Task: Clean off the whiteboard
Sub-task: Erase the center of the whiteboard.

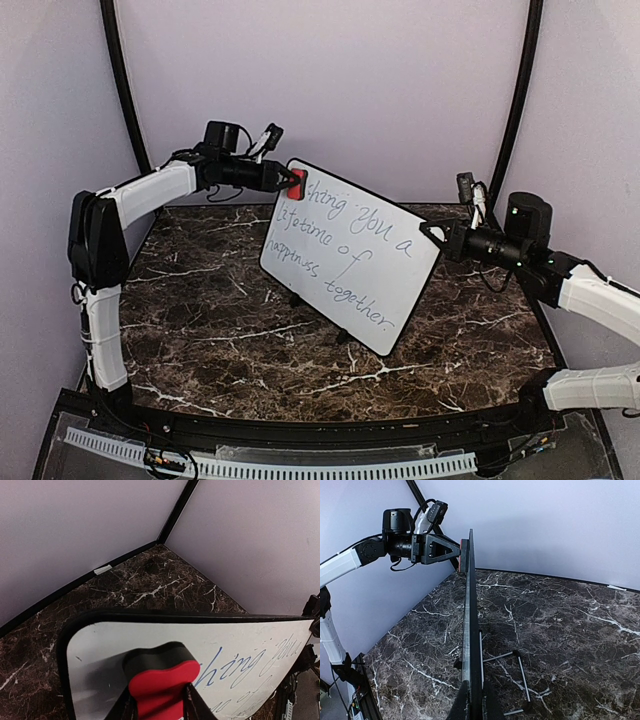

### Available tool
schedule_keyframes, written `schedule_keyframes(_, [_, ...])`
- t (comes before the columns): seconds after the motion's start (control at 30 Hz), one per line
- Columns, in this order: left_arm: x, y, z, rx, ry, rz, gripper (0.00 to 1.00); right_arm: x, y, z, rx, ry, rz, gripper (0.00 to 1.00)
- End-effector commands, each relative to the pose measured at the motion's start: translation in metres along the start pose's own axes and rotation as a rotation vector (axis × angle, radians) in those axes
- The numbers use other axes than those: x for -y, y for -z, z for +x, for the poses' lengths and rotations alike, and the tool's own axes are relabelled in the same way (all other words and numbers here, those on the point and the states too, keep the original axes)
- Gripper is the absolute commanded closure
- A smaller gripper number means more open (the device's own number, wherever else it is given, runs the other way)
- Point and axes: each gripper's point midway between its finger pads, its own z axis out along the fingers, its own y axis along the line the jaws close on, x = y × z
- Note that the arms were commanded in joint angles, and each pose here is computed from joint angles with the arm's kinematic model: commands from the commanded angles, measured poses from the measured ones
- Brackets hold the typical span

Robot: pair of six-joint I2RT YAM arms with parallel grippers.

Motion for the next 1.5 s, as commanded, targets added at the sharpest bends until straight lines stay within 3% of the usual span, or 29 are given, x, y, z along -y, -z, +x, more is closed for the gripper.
schedule_keyframes(0.0, [0.013,-0.016,0.029,-0.088,0.003,-0.009,0.7,-0.006,-0.004,0.011,-0.053,0.089,-0.029,1.0])
schedule_keyframes(0.17, [0.02,-0.023,0.063,-0.139,0.013,-0.013,0.71,-0.006,-0.005,0.012,-0.057,0.089,-0.031,1.0])
schedule_keyframes(0.37, [0.02,-0.022,0.073,-0.146,0.007,-0.018,0.72,-0.006,-0.005,0.013,-0.056,0.091,-0.032,1.0])
schedule_keyframes(0.67, [0.025,-0.016,0.01,-0.021,-0.051,-0.017,0.7,-0.008,-0.005,0.014,-0.058,0.092,-0.038,1.0])
schedule_keyframes(0.87, [0.019,-0.018,-0.009,-0.001,-0.068,-0.034,0.7,-0.009,-0.004,0.014,-0.058,0.095,-0.041,1.0])
schedule_keyframes(1.47, [0.02,-0.016,0.066,-0.147,0.009,-0.046,0.71,-0.014,0.0,0.014,-0.084,0.104,-0.034,1.0])
